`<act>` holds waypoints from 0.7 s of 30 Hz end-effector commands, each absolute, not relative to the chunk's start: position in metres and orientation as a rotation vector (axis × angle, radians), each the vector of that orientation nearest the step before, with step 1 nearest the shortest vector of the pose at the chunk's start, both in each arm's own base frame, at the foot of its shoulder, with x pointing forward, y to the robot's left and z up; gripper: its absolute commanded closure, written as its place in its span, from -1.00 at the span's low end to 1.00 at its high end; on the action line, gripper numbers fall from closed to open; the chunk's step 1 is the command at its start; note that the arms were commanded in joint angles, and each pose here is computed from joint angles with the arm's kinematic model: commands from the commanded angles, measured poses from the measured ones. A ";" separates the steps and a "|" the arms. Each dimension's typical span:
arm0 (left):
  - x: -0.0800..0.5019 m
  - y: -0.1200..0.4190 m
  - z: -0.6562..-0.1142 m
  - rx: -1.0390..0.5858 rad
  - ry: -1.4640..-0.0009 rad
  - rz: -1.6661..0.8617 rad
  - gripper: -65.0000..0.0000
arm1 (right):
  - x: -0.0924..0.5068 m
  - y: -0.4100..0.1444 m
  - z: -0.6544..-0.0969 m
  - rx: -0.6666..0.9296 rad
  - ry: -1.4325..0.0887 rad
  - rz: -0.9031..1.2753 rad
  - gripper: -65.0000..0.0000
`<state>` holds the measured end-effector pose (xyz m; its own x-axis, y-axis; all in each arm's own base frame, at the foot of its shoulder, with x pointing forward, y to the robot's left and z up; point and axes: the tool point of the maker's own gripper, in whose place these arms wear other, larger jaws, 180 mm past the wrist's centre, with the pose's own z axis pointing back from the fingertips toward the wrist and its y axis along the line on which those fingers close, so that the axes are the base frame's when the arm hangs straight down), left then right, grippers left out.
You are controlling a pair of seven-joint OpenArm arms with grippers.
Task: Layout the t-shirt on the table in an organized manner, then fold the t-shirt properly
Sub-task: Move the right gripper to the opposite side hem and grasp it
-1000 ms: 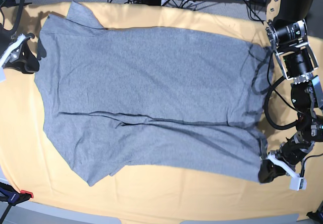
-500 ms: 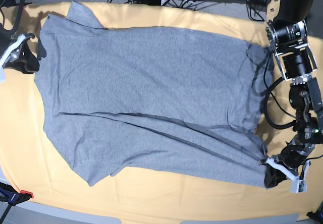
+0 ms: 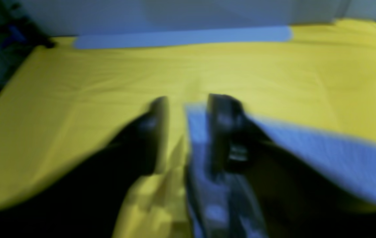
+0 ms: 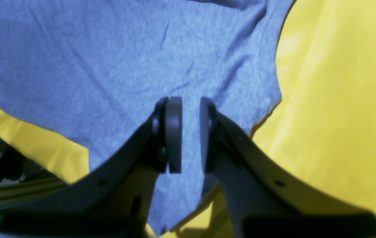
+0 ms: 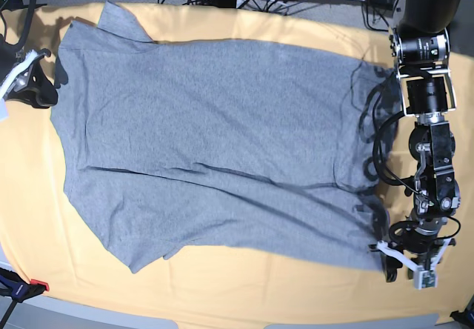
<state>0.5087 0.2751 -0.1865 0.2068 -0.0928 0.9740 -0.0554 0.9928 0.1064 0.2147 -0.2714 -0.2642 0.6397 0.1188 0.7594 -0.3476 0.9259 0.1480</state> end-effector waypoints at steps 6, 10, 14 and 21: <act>0.510 0.280 -0.172 0.102 -1.350 0.001 -0.52 | 0.246 -0.279 -0.227 0.231 -1.011 0.289 0.28; 0.505 0.281 -0.190 0.101 -1.246 0.001 -0.52 | 0.271 -0.297 -0.209 0.142 -1.112 0.224 -0.12; 0.501 0.281 -0.194 0.060 -1.209 -0.011 -0.52 | 0.303 -0.300 -0.213 0.109 -1.119 0.198 -0.12; 0.496 0.288 -0.194 0.034 -1.179 -0.032 -0.52 | 0.375 -0.288 -0.245 0.151 -1.052 0.205 -0.12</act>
